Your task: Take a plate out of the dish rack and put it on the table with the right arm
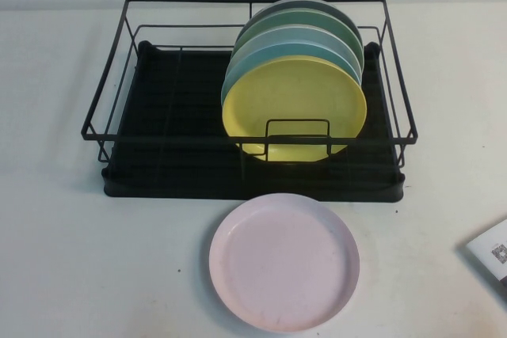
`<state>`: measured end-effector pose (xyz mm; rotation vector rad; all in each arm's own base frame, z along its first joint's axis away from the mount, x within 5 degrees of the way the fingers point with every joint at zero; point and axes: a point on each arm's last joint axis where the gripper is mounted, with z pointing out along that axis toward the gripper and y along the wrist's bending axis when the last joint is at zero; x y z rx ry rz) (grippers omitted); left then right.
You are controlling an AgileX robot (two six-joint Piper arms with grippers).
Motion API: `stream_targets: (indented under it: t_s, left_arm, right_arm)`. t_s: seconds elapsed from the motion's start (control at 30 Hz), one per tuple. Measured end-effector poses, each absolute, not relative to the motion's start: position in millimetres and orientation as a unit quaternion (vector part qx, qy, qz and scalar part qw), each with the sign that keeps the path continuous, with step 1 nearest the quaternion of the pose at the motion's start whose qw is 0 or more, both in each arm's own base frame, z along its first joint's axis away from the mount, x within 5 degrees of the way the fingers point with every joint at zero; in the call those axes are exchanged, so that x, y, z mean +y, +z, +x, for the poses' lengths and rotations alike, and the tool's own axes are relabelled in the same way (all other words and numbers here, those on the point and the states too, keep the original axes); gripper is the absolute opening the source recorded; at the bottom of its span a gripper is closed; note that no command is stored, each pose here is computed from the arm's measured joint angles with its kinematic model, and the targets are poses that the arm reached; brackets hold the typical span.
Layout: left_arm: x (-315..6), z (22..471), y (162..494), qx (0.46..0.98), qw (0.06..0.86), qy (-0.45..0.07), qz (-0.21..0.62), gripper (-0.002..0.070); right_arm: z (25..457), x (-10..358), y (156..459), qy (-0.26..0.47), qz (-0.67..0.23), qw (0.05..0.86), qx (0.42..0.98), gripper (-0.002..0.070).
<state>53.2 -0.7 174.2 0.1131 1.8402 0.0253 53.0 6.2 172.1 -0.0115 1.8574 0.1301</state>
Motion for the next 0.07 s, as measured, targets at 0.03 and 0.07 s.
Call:
stream_targets:
  t_s: [0.03,0.07]
  left_arm:
    - [-0.7,53.2,174.2,0.795,0.604,0.011,0.049,-0.0006]
    - [-0.7,53.2,174.2,0.795,0.604,0.011,0.049,-0.0006]
  right_arm:
    - [53.0,6.2,172.1,0.056,-0.005,0.597,0.800,-0.0018]
    - [53.0,6.2,172.1,0.056,-0.005,0.597,0.800,-0.0018]
